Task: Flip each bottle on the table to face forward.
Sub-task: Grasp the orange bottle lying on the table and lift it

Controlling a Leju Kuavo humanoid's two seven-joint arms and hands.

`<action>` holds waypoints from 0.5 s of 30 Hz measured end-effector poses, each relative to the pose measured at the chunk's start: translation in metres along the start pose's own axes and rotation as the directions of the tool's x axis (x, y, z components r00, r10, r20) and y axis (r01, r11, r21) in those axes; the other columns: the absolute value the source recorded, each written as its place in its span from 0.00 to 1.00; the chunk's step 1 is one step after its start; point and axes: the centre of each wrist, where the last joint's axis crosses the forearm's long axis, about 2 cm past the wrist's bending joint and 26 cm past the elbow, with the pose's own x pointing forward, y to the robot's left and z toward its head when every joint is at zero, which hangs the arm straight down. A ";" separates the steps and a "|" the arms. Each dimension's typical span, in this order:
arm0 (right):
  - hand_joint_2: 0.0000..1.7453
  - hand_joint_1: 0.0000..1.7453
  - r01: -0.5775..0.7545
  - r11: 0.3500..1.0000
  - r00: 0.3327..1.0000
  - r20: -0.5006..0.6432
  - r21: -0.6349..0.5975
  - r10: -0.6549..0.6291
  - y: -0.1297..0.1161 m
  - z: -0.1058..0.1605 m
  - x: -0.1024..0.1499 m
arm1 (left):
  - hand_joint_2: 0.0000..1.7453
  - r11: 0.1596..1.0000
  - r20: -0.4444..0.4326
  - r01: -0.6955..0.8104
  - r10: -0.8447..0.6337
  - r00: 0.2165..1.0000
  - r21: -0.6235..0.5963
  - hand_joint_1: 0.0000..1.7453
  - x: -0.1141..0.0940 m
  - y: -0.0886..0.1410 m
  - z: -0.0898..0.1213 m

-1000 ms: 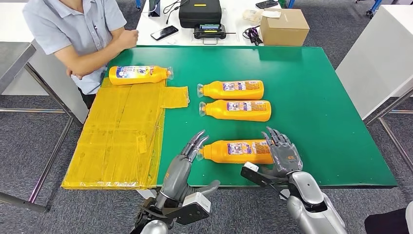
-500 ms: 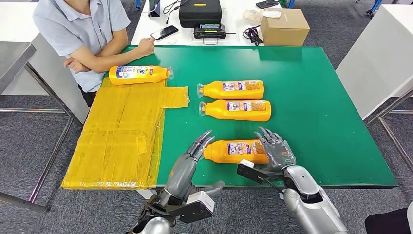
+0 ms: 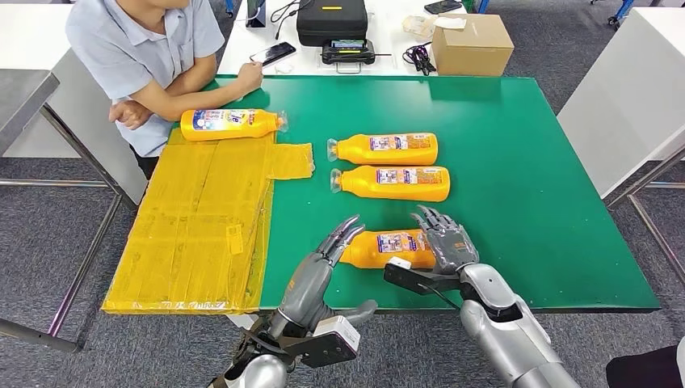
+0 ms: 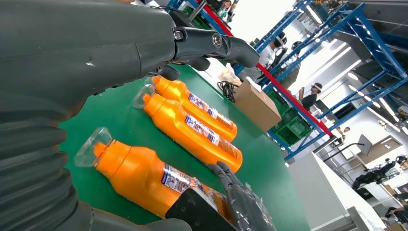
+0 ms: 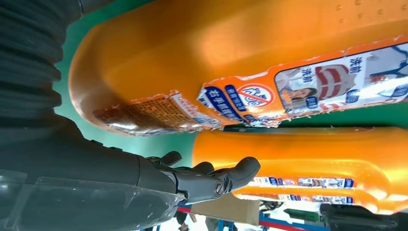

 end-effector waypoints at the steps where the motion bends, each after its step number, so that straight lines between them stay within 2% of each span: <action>1: 1.00 0.00 0.008 1.000 1.000 -0.002 0.009 -0.008 0.001 -0.001 0.000 | 1.00 1.000 0.001 0.000 0.000 1.000 0.000 0.00 0.000 0.000 0.000; 5: 1.00 0.00 0.032 0.999 0.999 -0.015 0.040 -0.031 0.003 -0.003 -0.003 | 1.00 1.000 0.004 -0.002 0.002 1.000 -0.005 0.00 0.000 -0.001 -0.001; 6: 1.00 0.09 0.033 0.999 0.999 -0.017 0.042 -0.032 0.003 -0.004 -0.004 | 1.00 1.000 0.005 -0.002 0.002 1.000 -0.007 0.00 0.000 -0.001 -0.001; 9: 1.00 0.84 0.035 0.998 0.999 -0.020 0.049 -0.034 0.003 -0.005 -0.005 | 1.00 1.000 0.007 -0.003 0.003 1.000 -0.010 0.00 0.001 -0.002 -0.001; 10: 1.00 1.00 0.039 0.998 0.999 -0.021 0.055 -0.038 0.003 -0.006 -0.005 | 1.00 1.000 0.008 -0.004 0.004 1.000 -0.012 0.00 0.001 -0.002 -0.001; 15: 1.00 1.00 0.086 0.992 0.996 -0.032 0.087 -0.083 0.003 -0.006 -0.012 | 1.00 1.000 0.013 -0.009 0.010 1.000 -0.013 0.00 0.001 -0.003 -0.001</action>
